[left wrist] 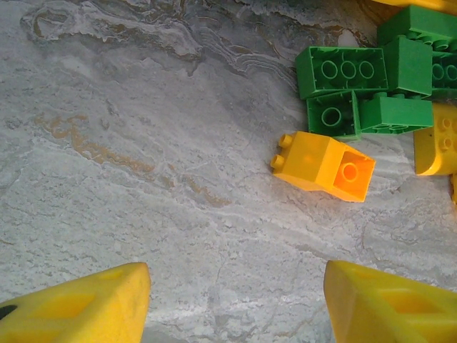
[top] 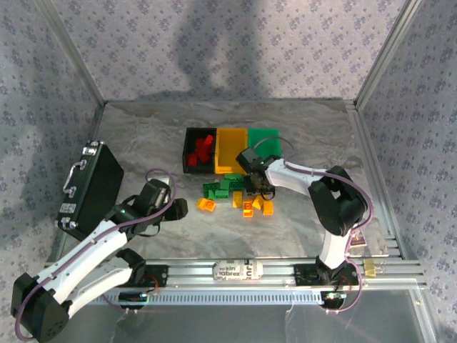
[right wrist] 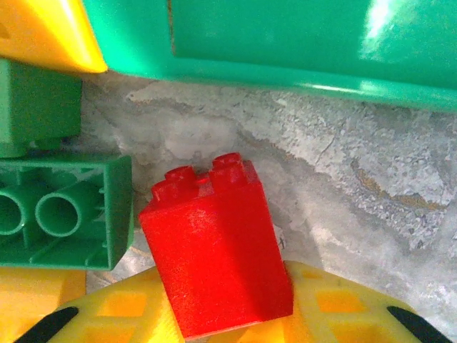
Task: Sort the legos into containers by color
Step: Pick up the lego from the center of the table, then place the lego in the container.
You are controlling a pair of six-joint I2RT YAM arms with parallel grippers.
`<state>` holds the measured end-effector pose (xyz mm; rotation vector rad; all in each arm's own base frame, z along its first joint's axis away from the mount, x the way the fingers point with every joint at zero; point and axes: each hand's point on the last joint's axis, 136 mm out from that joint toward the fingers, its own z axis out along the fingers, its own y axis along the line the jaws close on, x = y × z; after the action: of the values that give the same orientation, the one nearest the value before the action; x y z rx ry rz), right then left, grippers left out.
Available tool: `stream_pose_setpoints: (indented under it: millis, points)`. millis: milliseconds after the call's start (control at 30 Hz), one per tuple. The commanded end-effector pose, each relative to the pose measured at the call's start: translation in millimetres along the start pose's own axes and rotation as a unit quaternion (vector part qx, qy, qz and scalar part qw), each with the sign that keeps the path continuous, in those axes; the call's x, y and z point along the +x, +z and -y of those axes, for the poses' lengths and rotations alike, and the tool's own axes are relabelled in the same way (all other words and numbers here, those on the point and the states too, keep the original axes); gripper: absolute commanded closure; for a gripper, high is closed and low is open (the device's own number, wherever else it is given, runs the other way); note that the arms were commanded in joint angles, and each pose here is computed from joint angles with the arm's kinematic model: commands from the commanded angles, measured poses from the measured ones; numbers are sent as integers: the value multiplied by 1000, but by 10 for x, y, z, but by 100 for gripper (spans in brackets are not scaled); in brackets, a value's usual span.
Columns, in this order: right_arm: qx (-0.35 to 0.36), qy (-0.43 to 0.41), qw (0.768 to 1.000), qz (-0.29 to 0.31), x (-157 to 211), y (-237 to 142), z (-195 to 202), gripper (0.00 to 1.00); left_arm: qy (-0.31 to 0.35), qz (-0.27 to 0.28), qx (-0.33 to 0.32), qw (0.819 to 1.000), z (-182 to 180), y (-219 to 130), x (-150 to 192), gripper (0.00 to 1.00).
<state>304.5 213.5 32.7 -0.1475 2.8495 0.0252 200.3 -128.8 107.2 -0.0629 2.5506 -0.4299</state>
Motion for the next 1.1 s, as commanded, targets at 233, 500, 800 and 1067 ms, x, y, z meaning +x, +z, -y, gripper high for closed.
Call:
stream_pose_setpoints:
  millis: [233,500,800,1067]
  points:
    - [2,-17,999,51,-131,-650,-126,67,5,10,-6,1000,-21,-10,-20,35]
    - [-68,-49,992,93,-344,-997,-661,65,12,6,-12,1000,-48,36,0,35]
    - [-126,-92,983,96,-779,-968,-1436,65,0,-6,-3,1000,-71,56,120,35]
    - [-159,-92,979,85,-1260,-743,-1857,46,-6,-10,11,1000,-39,-2,154,35]
